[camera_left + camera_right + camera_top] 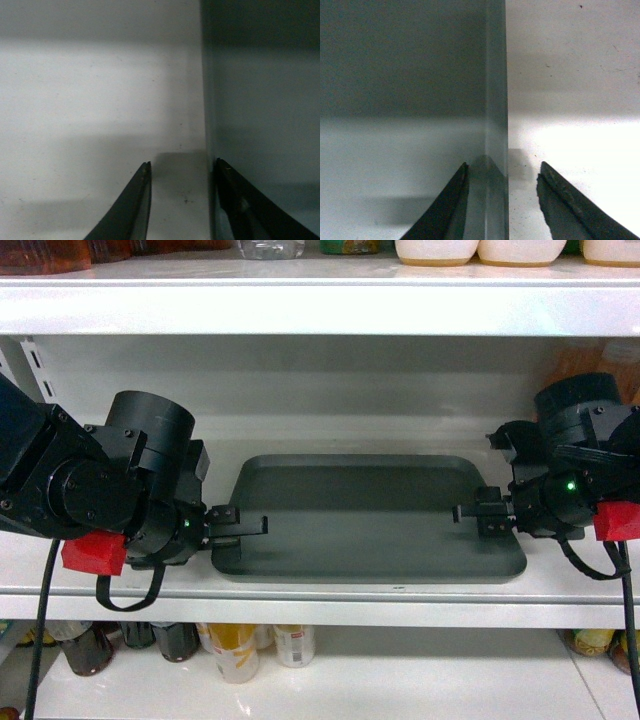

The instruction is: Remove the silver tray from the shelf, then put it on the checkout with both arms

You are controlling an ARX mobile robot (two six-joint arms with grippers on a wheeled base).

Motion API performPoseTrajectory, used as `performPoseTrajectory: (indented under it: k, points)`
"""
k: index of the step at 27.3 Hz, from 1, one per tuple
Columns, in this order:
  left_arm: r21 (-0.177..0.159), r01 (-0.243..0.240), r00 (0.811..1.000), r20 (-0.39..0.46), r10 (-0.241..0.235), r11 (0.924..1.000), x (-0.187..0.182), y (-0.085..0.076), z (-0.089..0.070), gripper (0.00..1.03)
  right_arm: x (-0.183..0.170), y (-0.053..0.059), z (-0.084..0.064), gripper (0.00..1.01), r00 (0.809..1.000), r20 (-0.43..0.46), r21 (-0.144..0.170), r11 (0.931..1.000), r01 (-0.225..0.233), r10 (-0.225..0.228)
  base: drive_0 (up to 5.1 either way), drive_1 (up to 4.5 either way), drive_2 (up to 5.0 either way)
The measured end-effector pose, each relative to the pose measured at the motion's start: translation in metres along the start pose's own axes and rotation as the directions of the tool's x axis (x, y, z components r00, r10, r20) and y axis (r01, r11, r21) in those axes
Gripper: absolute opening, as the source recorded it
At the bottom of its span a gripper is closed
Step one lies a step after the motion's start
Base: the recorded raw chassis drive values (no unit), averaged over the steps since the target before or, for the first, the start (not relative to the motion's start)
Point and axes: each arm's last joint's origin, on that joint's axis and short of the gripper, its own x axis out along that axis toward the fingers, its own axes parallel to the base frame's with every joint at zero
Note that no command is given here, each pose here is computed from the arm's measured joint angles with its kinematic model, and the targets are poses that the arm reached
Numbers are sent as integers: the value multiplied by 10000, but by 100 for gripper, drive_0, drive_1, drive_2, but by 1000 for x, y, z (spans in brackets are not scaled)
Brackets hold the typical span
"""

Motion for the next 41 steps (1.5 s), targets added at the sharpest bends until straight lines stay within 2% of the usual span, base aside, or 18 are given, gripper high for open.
performPoseTrajectory:
  k: [2,6,8,10,17,18,23,25,26,30,34,38,41]
  points:
    - [-21,109,9999,-39,-109,9999,0,-1,-1,35,0,0,-1,38,10000,-11,-8,10000,9,-9,0,0,0]
    - [-92,323,9994,-141,-324,9994,-1,-5,-1,12,0,0,-4,15,9999,-93,-75,10000,-61,60,0,0,0]
    - [-207,330,9993,-157,-333,9992,-1,-6,-2,5,-2,0,-4,6,9999,-84,-148,9999,-58,57,0,0,0]
    - [-377,417,9989,-217,-426,9984,-3,-5,-3,3,-4,0,-5,3,9997,-123,-141,9997,-192,190,0,0,0]
    - [-549,565,9982,-152,-574,9969,-14,-1,-14,3,-16,-3,-16,3,9994,-145,-95,9995,-316,314,0,0,0]
    - [-675,567,9982,-137,-578,9961,-19,1,-18,3,-20,-4,-20,3,9993,-110,-94,9993,-368,367,0,0,0]
    - [-730,690,9976,58,-687,9949,-44,3,-38,3,-41,-5,-36,3,9986,34,21,9986,-522,522,0,0,0]
    - [-742,774,9965,371,-748,9942,-64,3,-45,3,-58,-6,-45,3,9978,167,102,9979,-644,643,0,0,0]
    - [-696,856,9935,817,-798,9939,-81,3,-46,3,-72,-7,-49,3,9967,399,185,9973,-715,707,0,0,0]
    - [-724,1094,9781,1855,-944,9914,-124,8,-43,3,-116,-9,-50,3,9852,1420,388,9939,-1028,964,0,0,0]
    - [-684,1263,9698,2182,-1087,9896,-151,12,-50,3,-147,-10,-55,3,9740,1950,495,9906,-1272,1153,0,0,0]
    - [-592,1498,9609,2437,-1313,9869,-178,14,-61,3,-179,-12,-71,3,9675,2211,545,9889,-1381,1230,0,0,0]
    - [-541,1468,9541,2714,-1270,9877,-191,18,-67,3,-196,-11,-80,3,9581,2534,535,9870,-1516,1334,0,0,0]
